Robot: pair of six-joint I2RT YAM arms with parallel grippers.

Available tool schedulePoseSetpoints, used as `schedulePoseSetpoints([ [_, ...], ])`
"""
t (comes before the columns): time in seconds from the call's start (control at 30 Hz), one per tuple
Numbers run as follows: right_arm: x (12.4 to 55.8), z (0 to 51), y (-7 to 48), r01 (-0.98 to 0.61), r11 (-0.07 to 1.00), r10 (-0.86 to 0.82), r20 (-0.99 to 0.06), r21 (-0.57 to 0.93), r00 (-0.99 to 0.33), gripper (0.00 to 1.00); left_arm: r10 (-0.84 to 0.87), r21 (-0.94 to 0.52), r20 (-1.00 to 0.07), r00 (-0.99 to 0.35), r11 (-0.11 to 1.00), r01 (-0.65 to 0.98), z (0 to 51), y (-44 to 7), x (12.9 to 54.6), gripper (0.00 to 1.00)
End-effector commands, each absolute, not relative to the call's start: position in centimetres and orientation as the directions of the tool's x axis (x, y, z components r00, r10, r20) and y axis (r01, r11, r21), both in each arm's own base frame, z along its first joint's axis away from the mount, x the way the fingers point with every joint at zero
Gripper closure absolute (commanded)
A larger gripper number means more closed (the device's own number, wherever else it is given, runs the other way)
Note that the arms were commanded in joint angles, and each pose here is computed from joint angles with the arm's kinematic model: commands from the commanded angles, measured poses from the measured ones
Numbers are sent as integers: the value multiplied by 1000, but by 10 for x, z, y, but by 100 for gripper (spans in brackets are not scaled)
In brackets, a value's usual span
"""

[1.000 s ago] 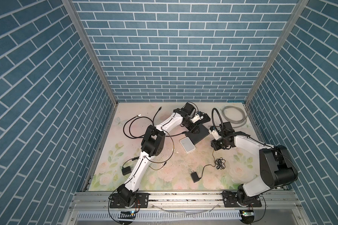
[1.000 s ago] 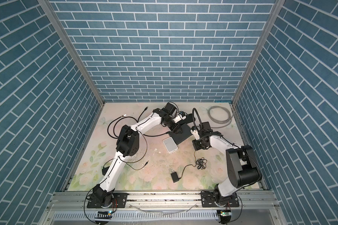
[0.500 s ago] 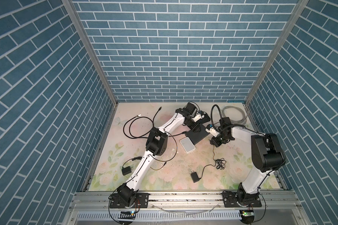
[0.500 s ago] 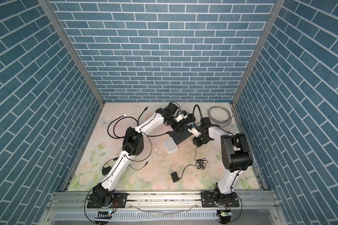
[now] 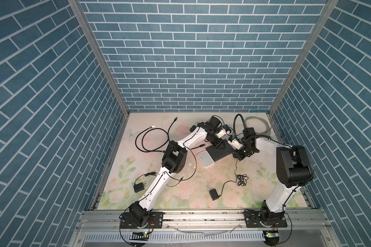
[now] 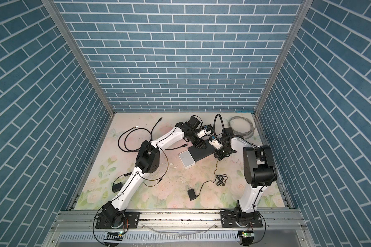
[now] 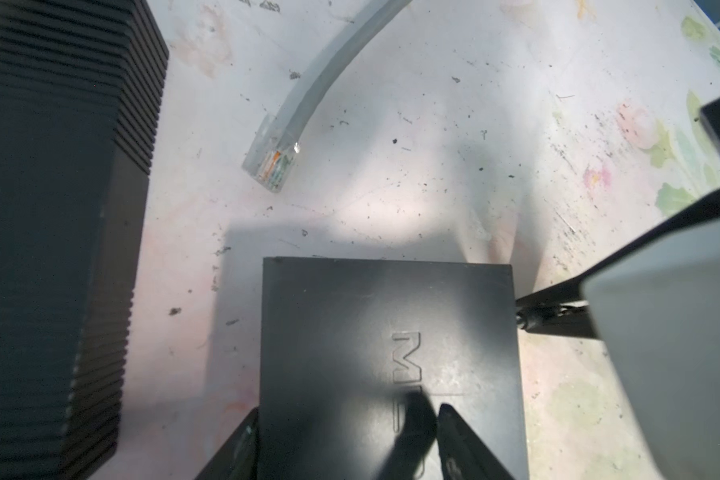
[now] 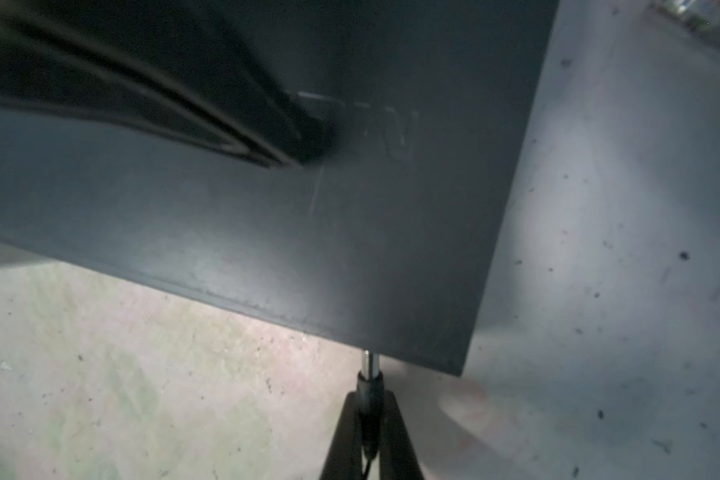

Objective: Insert the plug into the switch port

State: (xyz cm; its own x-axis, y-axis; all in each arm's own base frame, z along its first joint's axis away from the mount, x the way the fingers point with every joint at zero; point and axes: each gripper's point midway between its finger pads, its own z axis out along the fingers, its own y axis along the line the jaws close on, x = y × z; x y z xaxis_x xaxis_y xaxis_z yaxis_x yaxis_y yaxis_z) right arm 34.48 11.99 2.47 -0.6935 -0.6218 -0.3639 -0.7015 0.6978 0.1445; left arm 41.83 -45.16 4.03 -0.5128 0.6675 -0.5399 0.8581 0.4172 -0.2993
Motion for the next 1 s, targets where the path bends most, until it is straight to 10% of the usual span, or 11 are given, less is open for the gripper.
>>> schedulePoseSetpoints([
  [0.0, 346, 30, 117, -725, 677, -650, -359, 128, -670, 100, 666, -326, -475, -575, 474, 818, 28, -443, 411, 35],
  [0.97, 335, 29, 129, -717, 675, -612, -410, 176, -676, 100, 540, -520, -403, -739, 529, 670, 26, -440, 404, 44],
])
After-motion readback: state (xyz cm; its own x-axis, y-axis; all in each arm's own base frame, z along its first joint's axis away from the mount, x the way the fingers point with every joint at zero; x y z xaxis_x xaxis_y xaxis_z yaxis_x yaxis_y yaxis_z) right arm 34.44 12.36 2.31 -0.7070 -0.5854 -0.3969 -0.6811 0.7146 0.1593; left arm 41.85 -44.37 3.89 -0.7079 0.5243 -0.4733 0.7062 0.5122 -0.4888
